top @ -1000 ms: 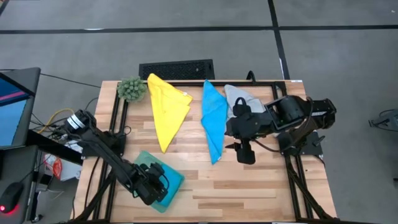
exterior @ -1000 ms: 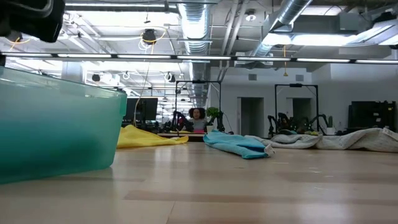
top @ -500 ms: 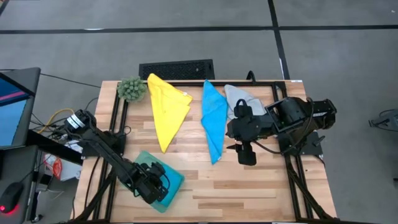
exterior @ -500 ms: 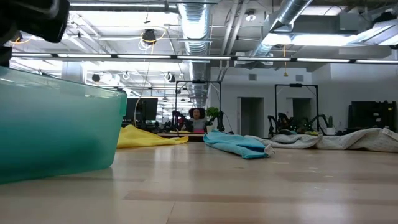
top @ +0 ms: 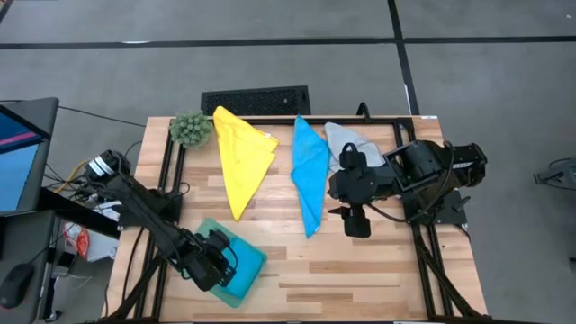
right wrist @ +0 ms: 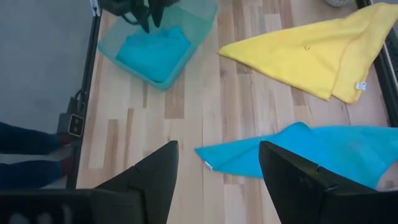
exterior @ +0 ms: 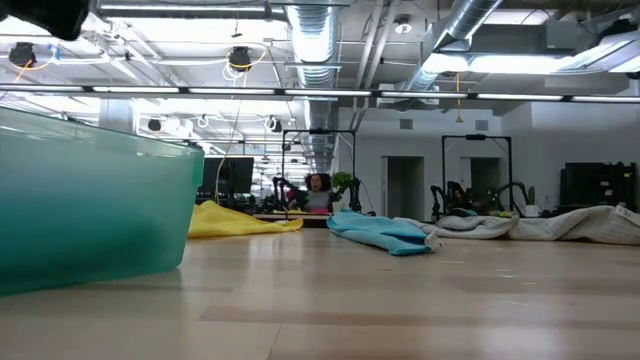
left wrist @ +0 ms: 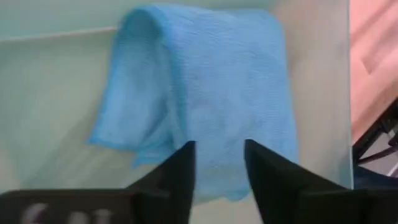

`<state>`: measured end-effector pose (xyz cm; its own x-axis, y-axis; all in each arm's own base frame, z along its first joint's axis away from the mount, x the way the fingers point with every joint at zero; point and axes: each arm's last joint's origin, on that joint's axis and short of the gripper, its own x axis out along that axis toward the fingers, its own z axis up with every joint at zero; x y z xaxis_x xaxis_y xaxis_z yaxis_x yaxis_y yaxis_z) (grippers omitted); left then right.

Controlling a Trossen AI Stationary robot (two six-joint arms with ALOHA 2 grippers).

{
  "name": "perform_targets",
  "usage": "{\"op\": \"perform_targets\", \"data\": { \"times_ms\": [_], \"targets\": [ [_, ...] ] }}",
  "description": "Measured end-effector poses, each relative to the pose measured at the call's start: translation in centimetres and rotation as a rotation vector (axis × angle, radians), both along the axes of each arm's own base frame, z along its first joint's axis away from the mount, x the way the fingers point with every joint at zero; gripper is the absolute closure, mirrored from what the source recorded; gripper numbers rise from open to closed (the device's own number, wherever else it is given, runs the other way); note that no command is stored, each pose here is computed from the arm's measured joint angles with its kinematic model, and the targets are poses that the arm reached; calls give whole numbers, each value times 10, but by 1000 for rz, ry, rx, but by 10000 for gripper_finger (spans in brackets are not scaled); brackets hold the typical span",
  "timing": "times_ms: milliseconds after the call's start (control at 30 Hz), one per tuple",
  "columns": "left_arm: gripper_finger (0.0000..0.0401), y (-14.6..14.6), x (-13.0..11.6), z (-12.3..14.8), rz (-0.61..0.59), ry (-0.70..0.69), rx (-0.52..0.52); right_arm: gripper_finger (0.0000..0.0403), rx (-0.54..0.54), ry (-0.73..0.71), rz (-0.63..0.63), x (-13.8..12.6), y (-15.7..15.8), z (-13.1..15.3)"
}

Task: Fold microfiber towels
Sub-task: Adjust the folded blue towel in the bin

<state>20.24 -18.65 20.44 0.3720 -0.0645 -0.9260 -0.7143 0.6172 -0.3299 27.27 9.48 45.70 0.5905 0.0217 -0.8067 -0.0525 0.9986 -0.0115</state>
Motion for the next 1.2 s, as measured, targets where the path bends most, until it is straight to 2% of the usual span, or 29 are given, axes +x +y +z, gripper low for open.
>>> {"op": "perform_targets", "data": {
  "times_ms": [167, 367, 500, 767, 867, 1100, 1200],
  "targets": [
    [194, -6, 9, -20, 17, 35, 30, 155, 5, 9, -10, -1, 0, -1],
    [186, -13, 14, -38, 7, 84, 20, 155, 6, 12, -12, -1, 0, -1],
    [222, -17, 20, -36, -20, 14, 1, 155, 6, 12, -13, -1, 0, -1],
    [384, -16, 21, -40, -28, 15, 15, 155, 10, 12, -12, -1, 2, -1],
    [392, -13, 21, -35, -25, 37, 10, 155, 11, 12, -12, -1, 2, -1],
    [399, 5, 9, 4, -33, 82, 5, 155, 10, 12, -13, -1, 2, -1],
    [399, 12, 1, 6, -71, 164, 40, 155, 11, 11, -12, -1, 2, -1]
  ]
}}
